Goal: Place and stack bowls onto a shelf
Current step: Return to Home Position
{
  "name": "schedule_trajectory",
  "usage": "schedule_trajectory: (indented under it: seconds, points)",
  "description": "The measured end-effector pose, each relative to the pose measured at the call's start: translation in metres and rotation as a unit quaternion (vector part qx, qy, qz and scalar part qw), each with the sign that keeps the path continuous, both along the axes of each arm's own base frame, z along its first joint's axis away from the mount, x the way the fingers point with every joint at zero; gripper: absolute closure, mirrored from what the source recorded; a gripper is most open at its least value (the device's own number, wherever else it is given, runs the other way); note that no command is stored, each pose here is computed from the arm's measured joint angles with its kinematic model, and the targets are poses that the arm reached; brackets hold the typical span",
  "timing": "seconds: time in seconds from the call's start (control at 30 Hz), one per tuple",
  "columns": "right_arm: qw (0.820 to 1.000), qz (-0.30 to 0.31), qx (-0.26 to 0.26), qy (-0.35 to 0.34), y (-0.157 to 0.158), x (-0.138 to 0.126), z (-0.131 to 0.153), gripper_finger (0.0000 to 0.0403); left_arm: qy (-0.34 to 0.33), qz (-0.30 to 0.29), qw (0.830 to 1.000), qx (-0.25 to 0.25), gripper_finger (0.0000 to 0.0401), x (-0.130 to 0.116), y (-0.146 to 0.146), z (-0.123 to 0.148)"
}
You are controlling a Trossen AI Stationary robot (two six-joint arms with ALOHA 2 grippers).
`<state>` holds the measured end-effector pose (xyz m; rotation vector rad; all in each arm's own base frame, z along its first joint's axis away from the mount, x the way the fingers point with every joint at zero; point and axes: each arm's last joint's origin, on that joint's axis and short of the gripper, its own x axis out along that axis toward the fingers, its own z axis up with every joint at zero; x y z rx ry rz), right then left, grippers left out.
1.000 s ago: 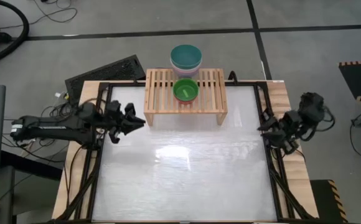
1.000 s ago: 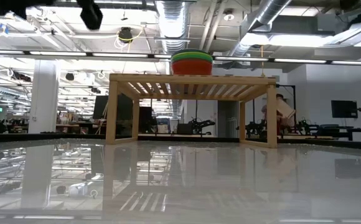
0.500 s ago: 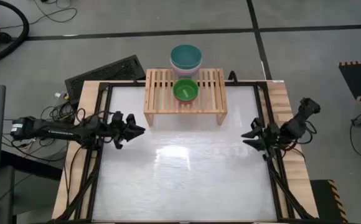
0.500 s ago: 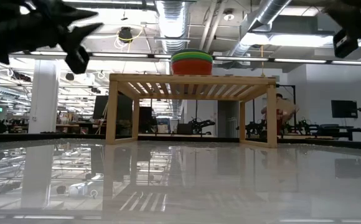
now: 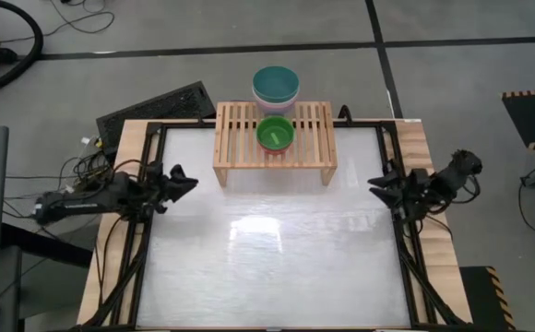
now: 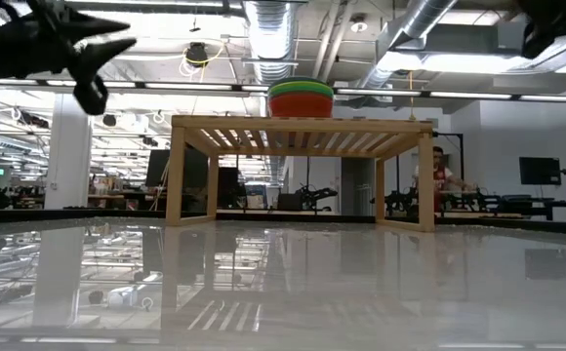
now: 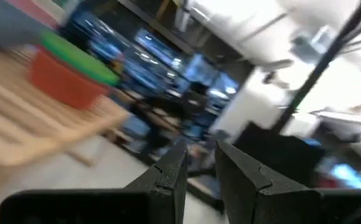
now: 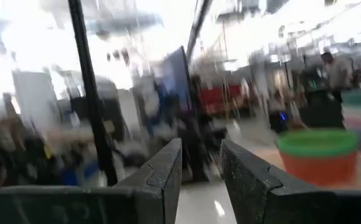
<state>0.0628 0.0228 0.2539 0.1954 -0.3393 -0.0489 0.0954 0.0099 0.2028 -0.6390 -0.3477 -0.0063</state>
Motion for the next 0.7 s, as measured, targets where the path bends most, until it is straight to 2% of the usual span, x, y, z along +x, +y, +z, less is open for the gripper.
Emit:
schedule_trajectory:
  seconds: [0.13, 0.3, 0.4, 0.5, 0.6, 0.7]
  points:
    - [0.998, -0.007, -0.002, 0.061, -0.001, 0.001, -0.005, 0.0264, 0.057, 0.076, 0.995, 0.027, 0.0332, -0.003, 0.003, -0.01]
    - [0.992, -0.011, -0.008, 0.125, 0.001, 0.007, -0.027, 0.0264, 0.111, 0.089, 0.989, 0.034, 0.0332, 0.001, 0.004, -0.02]
    - [0.99, -0.024, -0.012, 0.139, 0.002, 0.011, -0.038, 0.0264, 0.123, 0.092, 0.988, 0.033, 0.0332, 0.001, 0.005, -0.023]
    - [0.984, -0.038, -0.024, 0.172, 0.003, 0.016, -0.058, 0.0264, 0.131, 0.116, 0.984, 0.035, 0.0332, 0.001, 0.006, -0.024]
    - [0.979, -0.057, -0.013, 0.194, 0.002, 0.022, -0.079, 0.0264, 0.154, 0.136, 0.978, 0.035, 0.0332, 0.001, 0.007, -0.028]
    - [0.981, -0.065, -0.009, 0.183, 0.001, 0.025, -0.079, 0.0264, 0.166, 0.138, 0.976, 0.022, 0.0332, 0.0, 0.007, -0.031]
